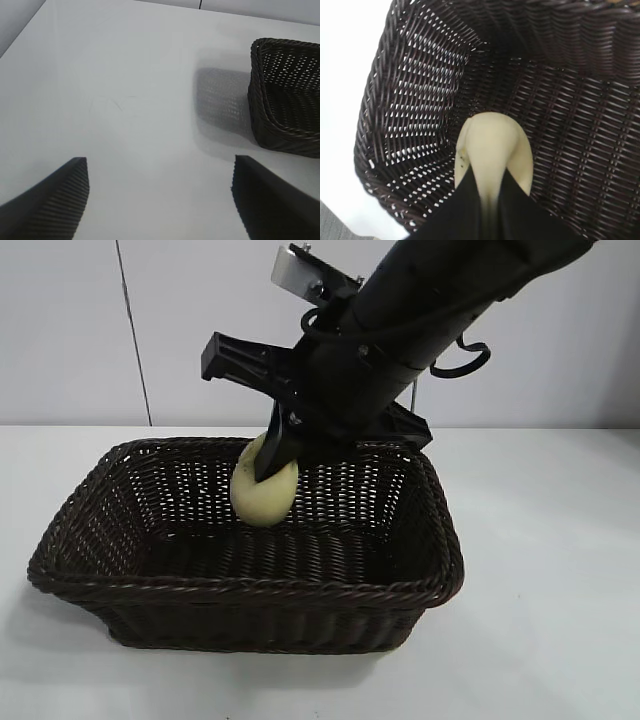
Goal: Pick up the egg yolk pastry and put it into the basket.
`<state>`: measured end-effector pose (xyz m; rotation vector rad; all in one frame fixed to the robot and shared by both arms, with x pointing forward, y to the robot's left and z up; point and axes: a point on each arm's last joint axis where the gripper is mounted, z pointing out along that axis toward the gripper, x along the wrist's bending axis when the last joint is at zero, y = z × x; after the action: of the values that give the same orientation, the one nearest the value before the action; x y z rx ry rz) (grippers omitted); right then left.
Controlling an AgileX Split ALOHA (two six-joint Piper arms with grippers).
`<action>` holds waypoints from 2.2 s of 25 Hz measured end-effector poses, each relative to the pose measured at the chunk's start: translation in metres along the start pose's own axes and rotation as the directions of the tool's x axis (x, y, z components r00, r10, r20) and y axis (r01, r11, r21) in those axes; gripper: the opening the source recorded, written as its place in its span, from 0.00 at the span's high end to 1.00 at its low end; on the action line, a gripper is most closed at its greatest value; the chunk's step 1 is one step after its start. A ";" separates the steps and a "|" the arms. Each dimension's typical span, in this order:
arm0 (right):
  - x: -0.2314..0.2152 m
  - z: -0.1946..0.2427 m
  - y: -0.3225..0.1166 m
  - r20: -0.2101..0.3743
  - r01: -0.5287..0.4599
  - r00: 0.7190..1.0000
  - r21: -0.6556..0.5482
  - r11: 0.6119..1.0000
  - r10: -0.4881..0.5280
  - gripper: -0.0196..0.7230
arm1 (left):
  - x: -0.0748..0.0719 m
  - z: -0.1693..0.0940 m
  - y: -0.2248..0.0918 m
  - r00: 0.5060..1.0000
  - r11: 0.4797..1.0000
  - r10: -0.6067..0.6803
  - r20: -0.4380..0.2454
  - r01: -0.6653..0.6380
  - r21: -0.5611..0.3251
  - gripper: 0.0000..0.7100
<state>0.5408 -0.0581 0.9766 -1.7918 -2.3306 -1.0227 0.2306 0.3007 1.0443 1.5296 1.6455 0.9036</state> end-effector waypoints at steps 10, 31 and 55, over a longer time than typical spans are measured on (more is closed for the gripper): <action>-0.001 0.003 -0.003 0.002 -0.002 1.000 0.032 0.999 0.002 0.35 | 0.000 0.000 0.000 1.000 1.000 0.000 0.000 0.000 0.000 0.20; 0.040 -0.040 0.049 -0.074 0.086 0.994 0.039 0.996 -0.083 0.28 | 0.000 0.000 0.000 1.000 1.000 0.000 0.000 0.000 0.000 0.20; -0.124 -0.104 0.084 0.472 -0.172 0.874 0.085 0.981 0.112 0.28 | 0.000 0.000 0.000 1.000 1.000 0.000 0.000 0.000 0.000 0.20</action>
<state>0.6183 -0.2065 1.0488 -2.3225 -2.3770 -0.4446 0.2306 0.3007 1.0443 1.5296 1.6455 0.9036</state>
